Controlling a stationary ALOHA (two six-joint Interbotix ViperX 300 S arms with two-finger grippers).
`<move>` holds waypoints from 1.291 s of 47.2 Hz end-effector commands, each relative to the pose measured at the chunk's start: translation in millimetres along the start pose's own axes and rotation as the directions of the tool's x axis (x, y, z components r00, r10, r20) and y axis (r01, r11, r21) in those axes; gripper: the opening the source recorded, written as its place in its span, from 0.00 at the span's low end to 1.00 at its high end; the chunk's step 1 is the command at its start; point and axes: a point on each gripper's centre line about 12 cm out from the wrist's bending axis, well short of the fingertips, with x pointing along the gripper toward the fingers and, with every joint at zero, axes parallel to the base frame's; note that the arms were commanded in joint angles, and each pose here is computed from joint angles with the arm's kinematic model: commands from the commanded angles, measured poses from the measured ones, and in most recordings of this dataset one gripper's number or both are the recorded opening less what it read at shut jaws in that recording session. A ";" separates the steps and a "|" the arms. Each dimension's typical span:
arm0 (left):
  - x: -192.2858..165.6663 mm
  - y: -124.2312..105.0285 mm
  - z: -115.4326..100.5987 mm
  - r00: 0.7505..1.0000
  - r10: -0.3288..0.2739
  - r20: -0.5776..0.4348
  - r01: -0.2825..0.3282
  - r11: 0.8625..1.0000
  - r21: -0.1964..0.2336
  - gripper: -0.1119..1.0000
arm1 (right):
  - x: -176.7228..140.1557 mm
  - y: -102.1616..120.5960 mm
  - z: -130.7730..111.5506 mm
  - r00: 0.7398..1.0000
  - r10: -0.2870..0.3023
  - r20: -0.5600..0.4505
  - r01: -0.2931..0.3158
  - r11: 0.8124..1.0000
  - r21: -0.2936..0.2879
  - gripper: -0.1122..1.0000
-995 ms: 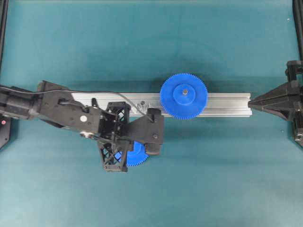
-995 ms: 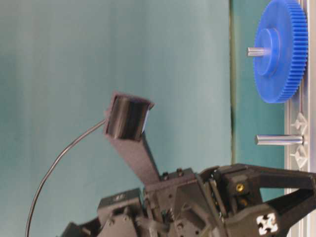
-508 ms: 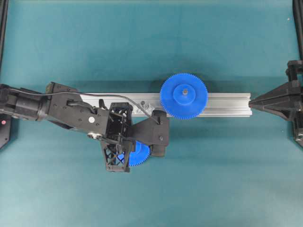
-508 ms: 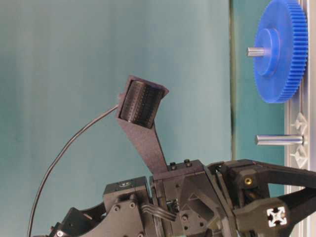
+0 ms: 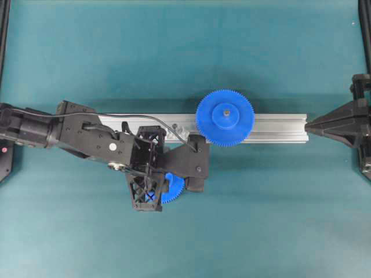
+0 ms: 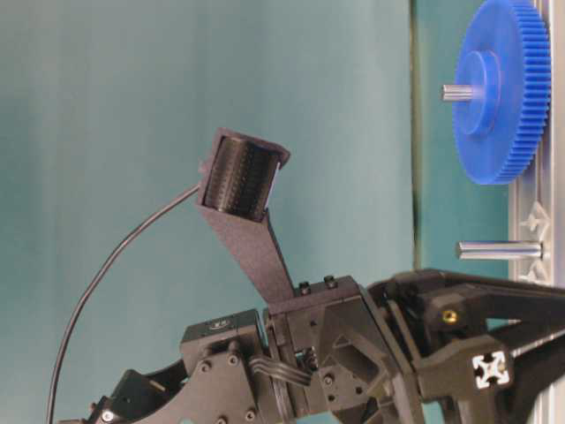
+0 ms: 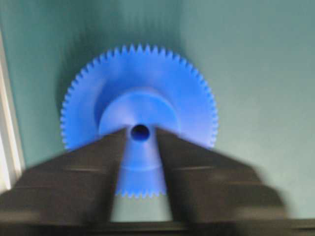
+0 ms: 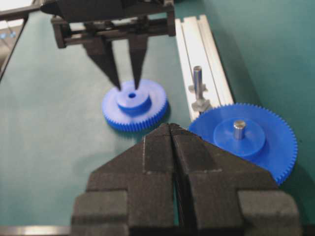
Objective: Find the location of the shaft and insert the small gear.
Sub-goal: 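Lower the open left gripper around the blue gear's hub, then close the left gripper on the blue gear's hub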
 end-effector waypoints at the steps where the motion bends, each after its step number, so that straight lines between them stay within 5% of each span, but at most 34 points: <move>1: -8.0 -2.3 8.4 0.999 -0.003 0.037 0.003 1.000 -0.001 0.54 | 0.8 0.5 4.2 1.000 0.001 0.014 -0.001 1.000 0.019 0.10; 6: -3.7 -2.2 6.9 1.000 -0.002 0.025 0.002 1.000 -0.021 0.80 | 0.8 0.3 3.6 1.000 0.000 0.012 -0.001 0.999 0.033 0.10; 11: -4.0 -1.6 8.6 1.000 0.000 0.029 0.001 1.000 -0.021 0.94 | 0.8 0.3 3.6 1.000 0.000 0.012 -0.001 0.999 0.037 0.10; 61: 28.0 0.8 -7.5 0.998 0.008 -0.059 -0.009 1.000 -0.013 0.94 | 0.8 0.2 2.9 1.000 0.000 0.011 -0.001 0.999 0.039 0.10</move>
